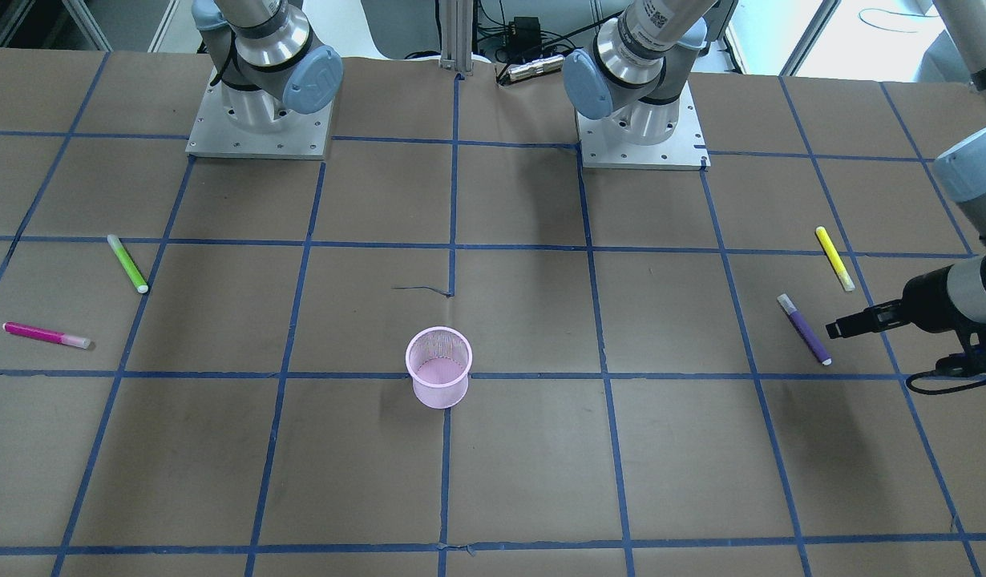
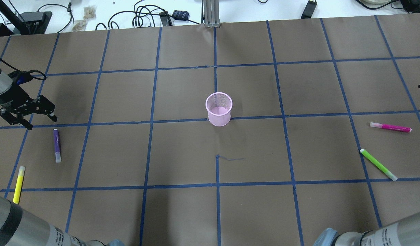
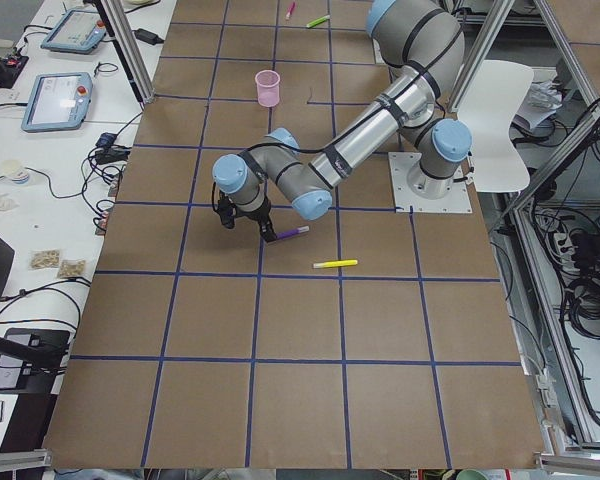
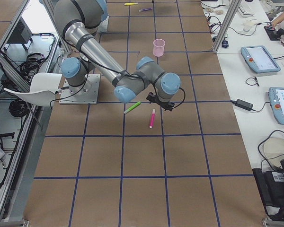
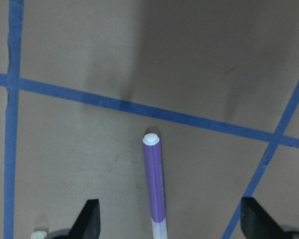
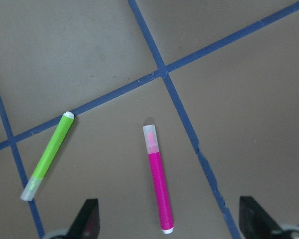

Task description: Insert purple and pink pens into pink cup

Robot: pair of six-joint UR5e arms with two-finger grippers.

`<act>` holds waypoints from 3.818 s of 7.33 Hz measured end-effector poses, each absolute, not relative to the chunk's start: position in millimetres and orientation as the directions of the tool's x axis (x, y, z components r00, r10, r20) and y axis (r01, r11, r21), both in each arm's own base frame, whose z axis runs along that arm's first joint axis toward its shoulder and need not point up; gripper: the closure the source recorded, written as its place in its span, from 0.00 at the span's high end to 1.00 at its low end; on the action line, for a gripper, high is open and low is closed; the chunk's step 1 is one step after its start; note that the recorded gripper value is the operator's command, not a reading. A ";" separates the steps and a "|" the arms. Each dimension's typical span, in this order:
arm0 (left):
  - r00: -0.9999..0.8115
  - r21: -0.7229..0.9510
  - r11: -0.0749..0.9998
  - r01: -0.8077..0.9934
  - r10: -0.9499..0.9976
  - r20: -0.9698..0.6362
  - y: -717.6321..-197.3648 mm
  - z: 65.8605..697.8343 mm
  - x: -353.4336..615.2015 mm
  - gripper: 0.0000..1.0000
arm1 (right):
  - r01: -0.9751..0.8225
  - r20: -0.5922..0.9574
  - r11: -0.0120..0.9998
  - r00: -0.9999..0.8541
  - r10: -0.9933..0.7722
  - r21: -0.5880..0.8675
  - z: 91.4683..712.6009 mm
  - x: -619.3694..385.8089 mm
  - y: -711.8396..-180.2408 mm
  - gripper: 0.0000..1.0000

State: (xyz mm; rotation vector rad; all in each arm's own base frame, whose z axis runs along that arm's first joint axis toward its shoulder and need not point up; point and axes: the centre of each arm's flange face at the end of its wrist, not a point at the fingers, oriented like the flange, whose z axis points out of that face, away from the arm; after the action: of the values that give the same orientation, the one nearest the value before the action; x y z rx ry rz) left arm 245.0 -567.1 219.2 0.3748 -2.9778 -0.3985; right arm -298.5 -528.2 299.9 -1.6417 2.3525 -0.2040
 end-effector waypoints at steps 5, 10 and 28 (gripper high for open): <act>-0.960 0.314 0.923 -0.223 -0.264 0.096 -573.3 175.4 251.0 0.90 | -0.776 -0.123 0.247 -0.216 -0.969 -0.580 176.4 -361.8 -494.2 1.00; -0.950 0.329 0.909 -0.255 -0.299 0.090 -574.0 163.6 251.1 0.64 | -0.795 -0.038 0.136 -0.141 -0.989 -0.591 151.9 -355.2 -487.2 0.96; -0.992 -0.044 0.991 -0.123 -0.124 -0.026 -593.8 397.1 36.8 0.00 | -0.872 0.022 0.062 -0.083 -0.996 -0.485 269.9 -239.2 -541.7 0.19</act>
State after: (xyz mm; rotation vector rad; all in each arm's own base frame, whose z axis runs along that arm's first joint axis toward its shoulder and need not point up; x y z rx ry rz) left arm 36.8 -593.8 397.1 0.1959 -3.1635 0.0675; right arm -239.2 -541.7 269.9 -1.8763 2.0282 -0.5463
